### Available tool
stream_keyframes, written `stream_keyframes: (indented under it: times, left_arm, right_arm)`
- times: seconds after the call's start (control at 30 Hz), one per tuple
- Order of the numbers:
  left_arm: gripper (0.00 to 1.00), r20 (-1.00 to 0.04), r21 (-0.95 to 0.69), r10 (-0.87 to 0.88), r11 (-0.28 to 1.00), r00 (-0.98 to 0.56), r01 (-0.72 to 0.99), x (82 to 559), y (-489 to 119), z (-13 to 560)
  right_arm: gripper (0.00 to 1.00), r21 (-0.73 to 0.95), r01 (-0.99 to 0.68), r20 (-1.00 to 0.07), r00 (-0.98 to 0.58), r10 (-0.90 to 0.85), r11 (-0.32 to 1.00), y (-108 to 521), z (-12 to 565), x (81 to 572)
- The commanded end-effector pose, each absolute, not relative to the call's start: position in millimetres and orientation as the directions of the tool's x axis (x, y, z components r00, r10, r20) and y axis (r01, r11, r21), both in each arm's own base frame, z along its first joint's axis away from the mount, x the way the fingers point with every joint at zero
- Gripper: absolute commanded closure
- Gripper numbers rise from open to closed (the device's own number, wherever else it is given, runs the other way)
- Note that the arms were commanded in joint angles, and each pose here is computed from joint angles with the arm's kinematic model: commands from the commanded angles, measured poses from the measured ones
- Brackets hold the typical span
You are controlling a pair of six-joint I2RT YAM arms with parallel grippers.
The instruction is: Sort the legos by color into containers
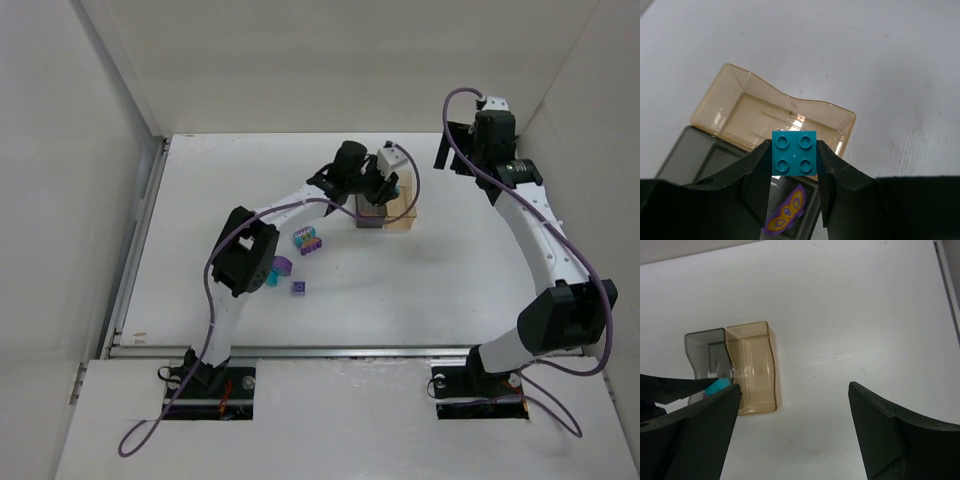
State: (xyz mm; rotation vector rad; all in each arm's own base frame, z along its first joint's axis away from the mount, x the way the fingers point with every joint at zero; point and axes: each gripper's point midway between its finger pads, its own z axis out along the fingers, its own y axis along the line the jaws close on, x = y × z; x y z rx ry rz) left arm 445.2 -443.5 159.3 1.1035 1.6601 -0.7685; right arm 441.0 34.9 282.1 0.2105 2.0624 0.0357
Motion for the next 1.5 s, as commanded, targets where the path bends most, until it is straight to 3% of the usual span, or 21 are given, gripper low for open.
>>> stream_keyframes:
  times: [0.0,0.1,0.2,0.27,0.3,0.33,0.4,0.43,0.47,0.67,0.77,0.83,0.87,1.0,1.07,1.1,1.13,1.27,1.33,1.37,1.47]
  left_arm:
    - [0.89,-0.979,0.021,0.195,0.384,-0.058,0.923,450,-462,205]
    - [0.86,-0.977,-0.001,0.199,0.352,-0.075,0.936,443,-471,191]
    - [0.76,-0.974,-0.016,0.21,0.313,-0.085,0.95,432,-482,180]
    - [0.59,-0.971,-0.036,0.211,0.325,-0.11,0.945,431,-480,175]
    - [0.38,-0.969,-0.051,0.214,0.327,-0.126,0.944,430,-479,170]
    - [0.28,-0.962,-0.061,0.231,0.336,-0.145,0.94,429,-477,165]
    - [0.16,-0.957,-0.058,0.249,0.334,-0.148,0.941,427,-474,164]
    - [0.03,-0.954,-0.057,0.261,0.332,-0.15,0.941,424,-472,167]
    - [0.0,-0.954,-0.045,0.267,0.329,-0.138,0.943,423,-470,172]
    - [0.0,-0.969,0.076,0.246,0.352,-0.014,0.933,412,-435,240]
    - [0.09,-0.969,0.106,0.249,0.397,0.004,0.912,415,-390,270]
    - [0.2,-0.954,0.135,0.299,0.415,0.005,0.9,411,-357,274]
    - [0.36,-0.936,0.141,0.351,0.442,-0.026,0.886,417,-332,253]
    - [0.59,-0.836,0.203,0.537,0.49,-0.11,0.848,428,-259,206]
    - [0.59,-0.751,0.231,0.654,0.387,-0.09,0.893,420,-236,173]
    - [0.55,-0.716,0.259,0.695,0.35,-0.064,0.9,423,-222,163]
    - [0.44,-0.682,0.287,0.731,0.302,-0.027,0.909,421,-212,155]
    - [0.21,-0.601,0.419,0.768,0.065,0.223,0.905,422,-193,145]
    - [0.15,-0.599,0.4,0.76,0.013,0.251,0.916,434,-202,145]
    - [0.14,-0.609,0.28,0.775,0.007,0.172,0.96,419,-199,133]
    - [0.08,-0.638,0.109,0.758,-0.085,0.135,0.99,404,-218,118]
  right_arm:
    - [0.07,0.079,0.218,-0.872,-0.458,0.174,0.973,12,283,426]
    - [0.06,0.072,0.214,-0.875,-0.456,0.165,0.974,11,284,422]
    - [0.06,0.059,0.219,-0.87,-0.467,0.158,0.974,6,282,420]
    - [0.06,0.047,0.214,-0.866,-0.477,0.146,0.976,6,280,418]
    - [0.06,0.038,0.209,-0.867,-0.48,0.136,0.977,5,280,418]
    - [0.06,0.043,0.2,-0.866,-0.481,0.136,0.979,7,280,418]
    - [0.06,0.047,0.169,-0.864,-0.488,0.125,0.985,12,279,419]
    - [0.06,0.047,0.168,-0.864,-0.488,0.125,0.985,12,279,419]
    - [0.06,0.056,0.154,-0.862,-0.491,0.125,0.986,15,279,419]
    - [0.06,0.093,0.081,-0.876,-0.468,0.121,0.992,28,291,422]
    - [0.06,0.104,0.018,-0.878,-0.467,0.1,0.994,38,292,423]
    - [0.06,0.114,-0.02,-0.882,-0.463,0.092,0.993,44,294,424]
    - [0.06,0.119,-0.03,-0.88,-0.467,0.091,0.992,47,291,424]
    - [0.06,0.125,-0.08,-0.871,-0.486,0.07,0.989,66,282,423]
    - [0.06,0.113,-0.109,-0.868,-0.495,0.045,0.988,76,278,423]
    - [0.06,0.098,-0.131,-0.865,-0.502,0.019,0.986,82,273,423]
    - [0.06,0.085,-0.161,-0.866,-0.5,-0.007,0.983,94,273,421]
    - [0.06,0.09,-0.252,-0.864,-0.501,-0.05,0.964,121,273,419]
    - [0.06,0.114,-0.268,-0.852,-0.522,-0.045,0.957,127,265,421]
    - [0.06,0.122,-0.273,-0.855,-0.517,-0.039,0.954,132,269,420]
    - [0.06,0.123,-0.277,-0.85,-0.525,-0.043,0.953,139,265,417]
